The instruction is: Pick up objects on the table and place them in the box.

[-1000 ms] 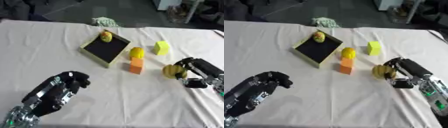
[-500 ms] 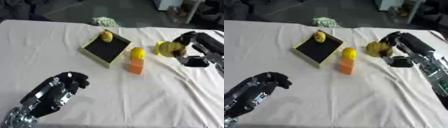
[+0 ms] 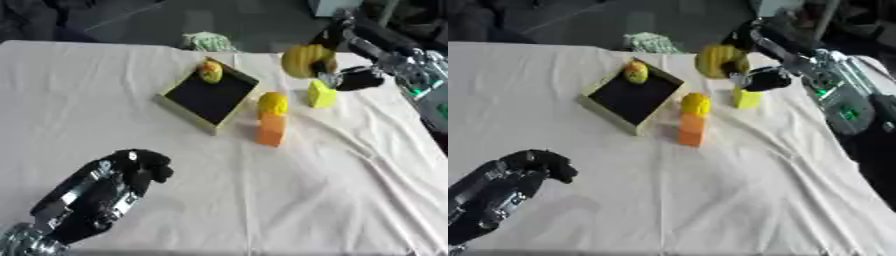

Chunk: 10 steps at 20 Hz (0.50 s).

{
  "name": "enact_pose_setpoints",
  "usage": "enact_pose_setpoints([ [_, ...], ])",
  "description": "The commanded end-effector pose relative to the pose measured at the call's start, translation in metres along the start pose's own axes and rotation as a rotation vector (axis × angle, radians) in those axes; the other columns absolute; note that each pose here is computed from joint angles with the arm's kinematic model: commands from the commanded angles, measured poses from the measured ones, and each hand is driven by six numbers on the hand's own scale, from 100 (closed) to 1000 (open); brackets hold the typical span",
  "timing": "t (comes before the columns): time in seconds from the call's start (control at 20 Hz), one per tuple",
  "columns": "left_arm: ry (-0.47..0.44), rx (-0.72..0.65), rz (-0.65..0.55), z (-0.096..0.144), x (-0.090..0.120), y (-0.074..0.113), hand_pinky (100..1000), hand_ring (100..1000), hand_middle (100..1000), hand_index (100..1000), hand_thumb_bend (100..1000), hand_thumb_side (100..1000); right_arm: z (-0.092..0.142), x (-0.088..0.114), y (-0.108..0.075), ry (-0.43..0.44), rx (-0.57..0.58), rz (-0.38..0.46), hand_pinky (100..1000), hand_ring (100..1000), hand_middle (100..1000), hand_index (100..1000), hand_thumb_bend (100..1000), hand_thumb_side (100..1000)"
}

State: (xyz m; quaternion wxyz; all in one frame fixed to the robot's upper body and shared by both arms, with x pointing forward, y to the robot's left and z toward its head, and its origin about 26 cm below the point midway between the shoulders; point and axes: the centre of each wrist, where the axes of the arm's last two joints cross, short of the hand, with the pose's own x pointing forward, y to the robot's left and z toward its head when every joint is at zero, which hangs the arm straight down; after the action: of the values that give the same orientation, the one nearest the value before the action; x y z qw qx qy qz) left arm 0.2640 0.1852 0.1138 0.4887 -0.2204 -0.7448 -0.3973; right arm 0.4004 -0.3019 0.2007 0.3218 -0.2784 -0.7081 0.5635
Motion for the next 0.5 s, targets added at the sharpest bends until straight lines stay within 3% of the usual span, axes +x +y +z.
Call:
enact_pose_setpoints([
  [0.05,-0.042,-0.020,-0.010,-0.006,0.009,0.000,746,754,623,785,100,653,-0.020,0.001,-0.005,-0.017,0.013,0.026,588,550,245,430,100,176],
  [0.3,-0.060,-0.035,-0.009,-0.010,0.011,0.000,746,754,623,785,100,654,-0.060,0.013,-0.008,-0.016,0.036,0.032,583,552,259,450,100,180],
  [0.5,-0.079,-0.047,-0.009,-0.014,0.014,-0.001,746,754,623,785,100,650,-0.079,0.012,0.005,0.007,0.063,0.029,583,556,274,467,100,184],
])
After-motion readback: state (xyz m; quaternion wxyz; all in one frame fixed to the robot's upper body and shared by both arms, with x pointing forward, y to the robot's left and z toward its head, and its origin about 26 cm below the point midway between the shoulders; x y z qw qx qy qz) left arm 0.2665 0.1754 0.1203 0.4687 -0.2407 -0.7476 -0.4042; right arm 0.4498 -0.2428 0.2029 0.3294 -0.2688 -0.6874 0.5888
